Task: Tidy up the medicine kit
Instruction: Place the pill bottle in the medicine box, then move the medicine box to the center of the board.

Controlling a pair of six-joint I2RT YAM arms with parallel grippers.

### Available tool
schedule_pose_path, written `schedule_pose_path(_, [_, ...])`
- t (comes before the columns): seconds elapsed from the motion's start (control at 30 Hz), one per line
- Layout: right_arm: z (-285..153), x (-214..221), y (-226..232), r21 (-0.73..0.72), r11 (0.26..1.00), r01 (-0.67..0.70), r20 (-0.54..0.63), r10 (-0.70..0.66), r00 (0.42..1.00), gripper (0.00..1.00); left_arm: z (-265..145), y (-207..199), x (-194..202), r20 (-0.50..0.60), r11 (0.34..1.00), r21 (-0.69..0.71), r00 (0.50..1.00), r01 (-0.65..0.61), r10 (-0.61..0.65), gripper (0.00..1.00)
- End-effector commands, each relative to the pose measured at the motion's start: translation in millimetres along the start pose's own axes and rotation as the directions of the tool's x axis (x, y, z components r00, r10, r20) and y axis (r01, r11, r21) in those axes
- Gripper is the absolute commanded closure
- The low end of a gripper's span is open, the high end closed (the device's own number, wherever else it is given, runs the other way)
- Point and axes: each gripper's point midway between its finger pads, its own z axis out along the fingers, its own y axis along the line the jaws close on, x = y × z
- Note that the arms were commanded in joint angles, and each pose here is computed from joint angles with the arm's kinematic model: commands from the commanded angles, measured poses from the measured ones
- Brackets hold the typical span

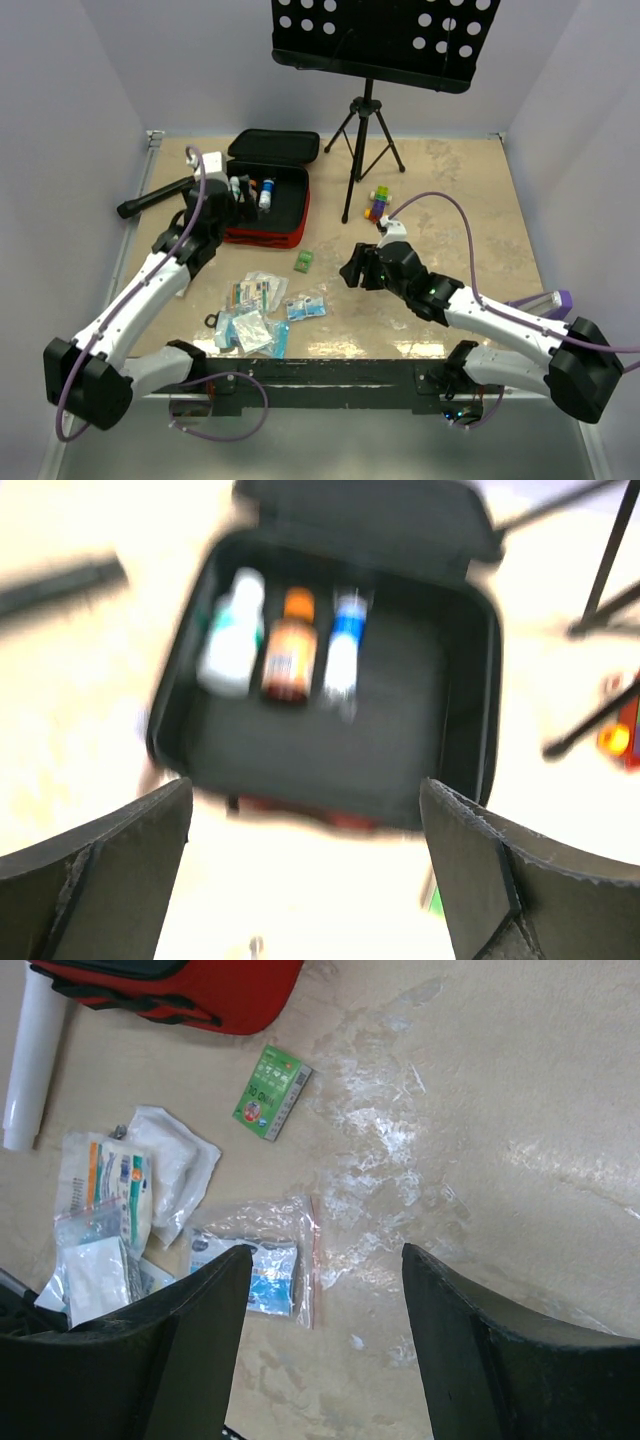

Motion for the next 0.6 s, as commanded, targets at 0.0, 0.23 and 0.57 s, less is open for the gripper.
schedule_pose_path(0.0, [-3.5,-30.1,31.3,-0.105,0.994,-0.012,0.077,0.020,0.997,0.34,-20.9,12.2,60.1,-0.106,0.993,0.016,0.988,0.114,-0.112,0.02])
schedule_pose_path(0.23, [33.4,-71.6,59.1,-0.053,0.998,-0.020,0.130,0.027,0.991,0.30,-50.7,31.5,89.7,-0.102,0.979,0.007,0.974,0.206,-0.204,0.03])
schedule_pose_path(0.57, [171.3,-82.5,74.6,0.170,0.985,-0.019,0.056,0.009,0.998,0.29,-67.5,43.9,105.2,-0.105,0.964,-0.018,0.958,0.267,-0.267,0.03])
